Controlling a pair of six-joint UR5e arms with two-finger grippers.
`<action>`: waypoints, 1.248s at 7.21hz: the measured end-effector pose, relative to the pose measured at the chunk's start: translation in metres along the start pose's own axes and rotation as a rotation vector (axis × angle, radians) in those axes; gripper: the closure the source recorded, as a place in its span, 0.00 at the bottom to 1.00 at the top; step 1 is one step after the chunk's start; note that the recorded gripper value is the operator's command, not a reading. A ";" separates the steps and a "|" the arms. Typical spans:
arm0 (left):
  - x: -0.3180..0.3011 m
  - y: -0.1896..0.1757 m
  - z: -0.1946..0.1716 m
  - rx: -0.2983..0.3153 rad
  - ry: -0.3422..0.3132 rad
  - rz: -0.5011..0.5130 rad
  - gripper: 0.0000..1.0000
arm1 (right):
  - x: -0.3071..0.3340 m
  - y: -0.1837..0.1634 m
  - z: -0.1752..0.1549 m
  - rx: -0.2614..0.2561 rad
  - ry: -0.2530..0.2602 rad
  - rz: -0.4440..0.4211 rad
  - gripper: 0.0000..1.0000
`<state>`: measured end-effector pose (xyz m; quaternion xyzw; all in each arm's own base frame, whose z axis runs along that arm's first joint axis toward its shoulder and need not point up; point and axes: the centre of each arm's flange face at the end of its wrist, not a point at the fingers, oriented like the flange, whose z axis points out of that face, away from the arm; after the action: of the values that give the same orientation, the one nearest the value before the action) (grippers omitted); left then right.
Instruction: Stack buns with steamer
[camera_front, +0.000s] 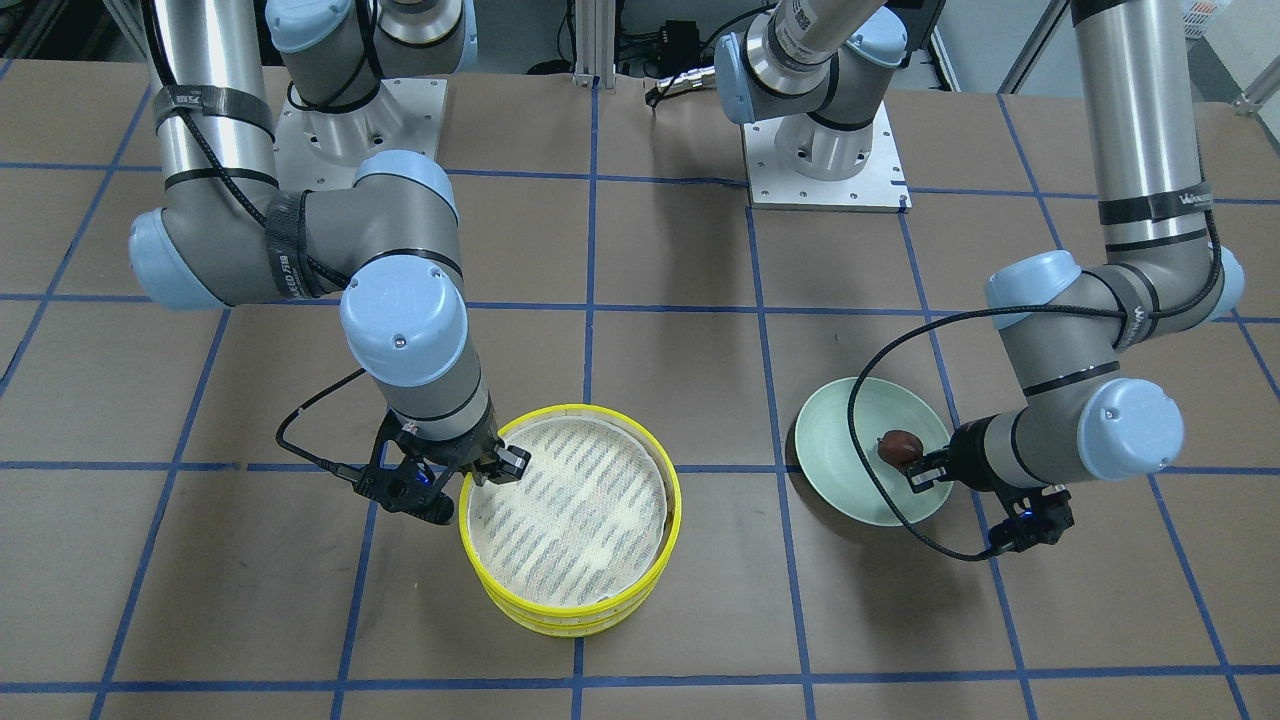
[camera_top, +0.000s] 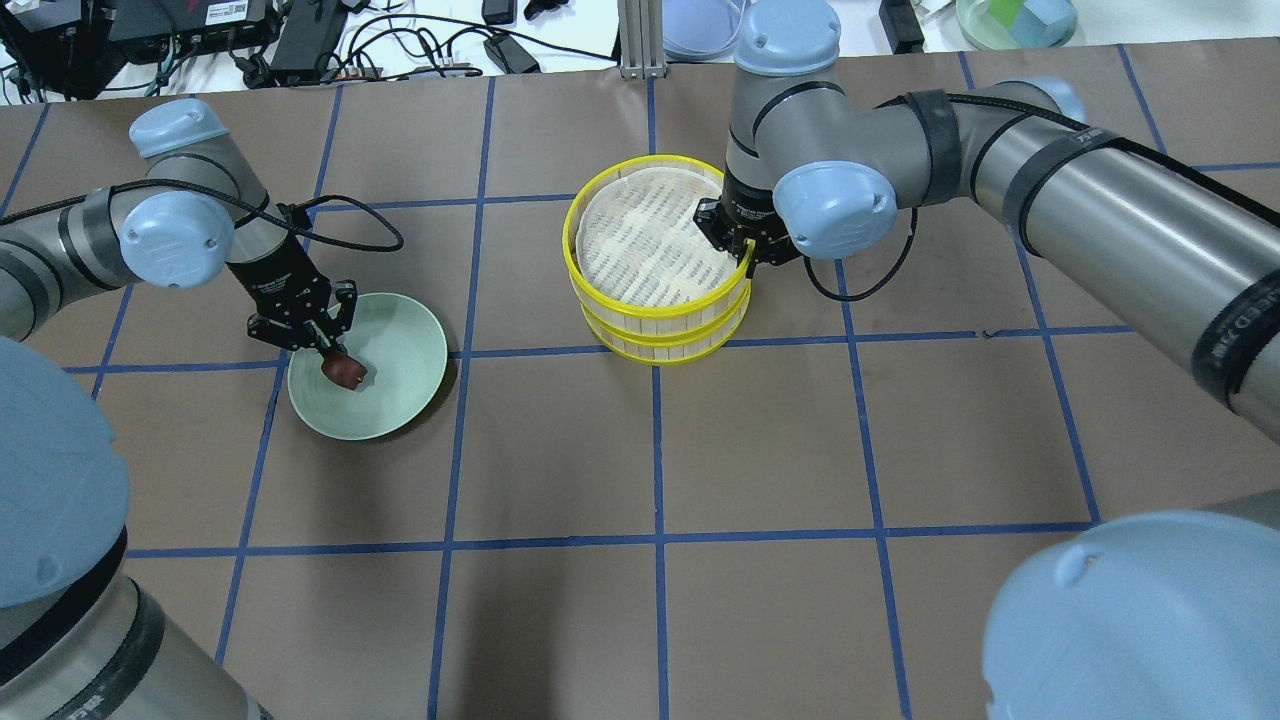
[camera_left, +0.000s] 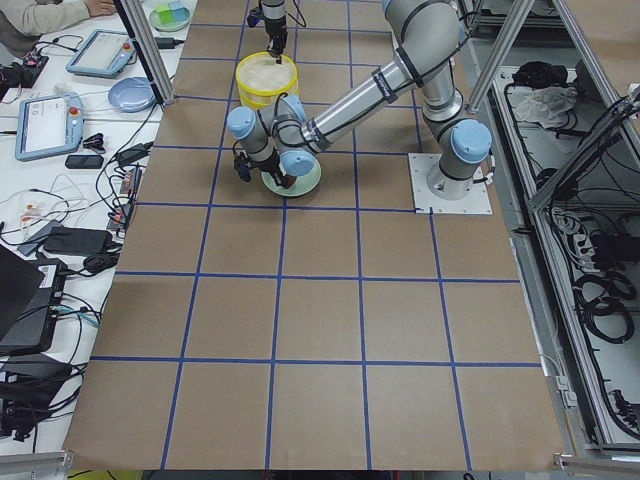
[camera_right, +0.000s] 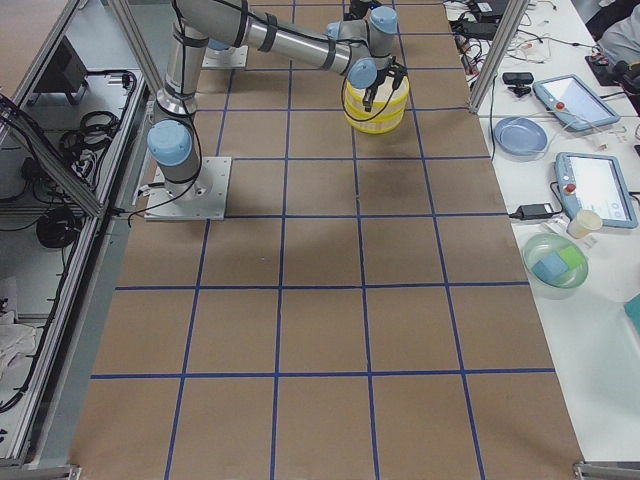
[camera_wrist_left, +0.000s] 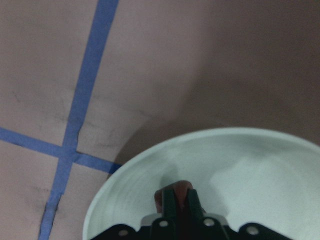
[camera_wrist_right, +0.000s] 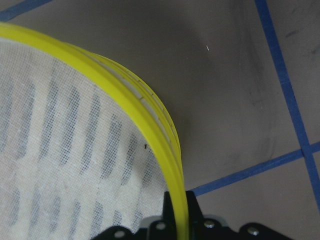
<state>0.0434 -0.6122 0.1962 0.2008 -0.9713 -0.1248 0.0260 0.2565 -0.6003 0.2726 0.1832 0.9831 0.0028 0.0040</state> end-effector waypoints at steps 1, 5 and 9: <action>0.001 -0.003 -0.014 0.033 0.008 0.007 1.00 | 0.000 0.000 0.001 -0.001 0.001 0.001 0.90; 0.007 -0.001 -0.062 0.113 0.032 0.018 1.00 | 0.001 0.000 -0.004 0.008 -0.004 -0.001 0.01; 0.061 0.028 -0.142 0.213 0.199 -0.065 1.00 | 0.026 0.015 -0.099 0.094 -0.057 -0.130 0.00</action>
<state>-0.0091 -0.6450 0.3410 0.2454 -0.9646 -0.0011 0.0965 0.2364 -0.5771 0.3713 0.1192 0.9914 -0.0491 0.0237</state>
